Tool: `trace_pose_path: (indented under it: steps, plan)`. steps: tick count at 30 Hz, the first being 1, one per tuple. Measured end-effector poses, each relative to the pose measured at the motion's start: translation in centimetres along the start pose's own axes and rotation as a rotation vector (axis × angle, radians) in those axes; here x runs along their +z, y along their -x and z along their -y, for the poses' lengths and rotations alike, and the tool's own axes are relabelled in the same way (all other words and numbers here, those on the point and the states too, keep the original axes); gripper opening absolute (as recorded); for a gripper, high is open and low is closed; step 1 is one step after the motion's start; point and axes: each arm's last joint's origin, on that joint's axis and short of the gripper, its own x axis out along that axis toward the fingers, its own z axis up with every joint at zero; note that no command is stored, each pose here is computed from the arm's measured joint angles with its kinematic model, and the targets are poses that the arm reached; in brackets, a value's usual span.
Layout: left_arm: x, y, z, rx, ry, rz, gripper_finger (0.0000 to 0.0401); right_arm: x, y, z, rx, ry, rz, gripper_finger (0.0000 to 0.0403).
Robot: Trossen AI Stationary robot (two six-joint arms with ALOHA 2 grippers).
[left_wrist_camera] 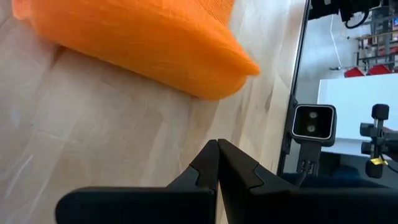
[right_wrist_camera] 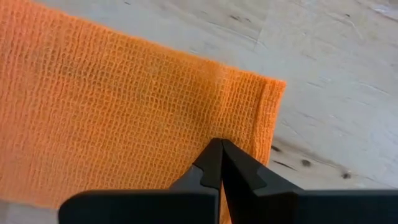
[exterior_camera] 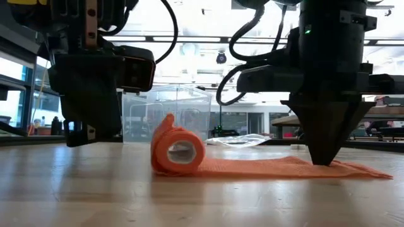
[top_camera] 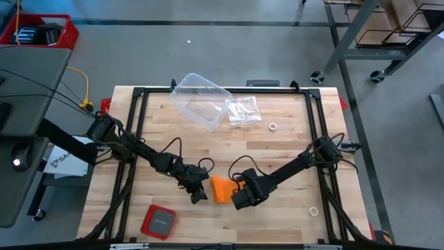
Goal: Roll bandage
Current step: Roll the orange bandage
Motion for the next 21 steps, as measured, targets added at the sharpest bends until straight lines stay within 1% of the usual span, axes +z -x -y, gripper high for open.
trace_pose_path:
  steps: [3,8,12,14,16,21]
  plan:
    - [0.0,0.0,-0.1,0.007,-0.010,-0.008,0.0000,-0.1,0.0,-0.1,0.008,0.001,-0.001,0.0000]
    - [0.3,0.2,-1.0,0.087,0.026,0.012,0.0000,-0.3,0.3,0.0,0.020,0.007,-0.006,0.0000]
    - [1.0,0.5,-1.7,0.172,0.068,0.098,0.0000,-0.3,0.3,0.0,0.020,0.002,-0.012,0.0000]
    - [1.4,0.6,-2.0,0.196,0.092,0.145,0.0000,-0.3,0.4,0.0,0.022,-0.002,-0.013,0.0000]
    - [1.7,0.7,-2.3,0.204,0.113,0.155,0.0000,-0.3,0.5,0.0,0.027,-0.005,-0.013,0.0000]
    - [1.6,0.7,-2.3,0.199,0.105,0.128,0.0000,-0.1,1.5,0.1,0.053,-0.011,-0.017,0.0000]
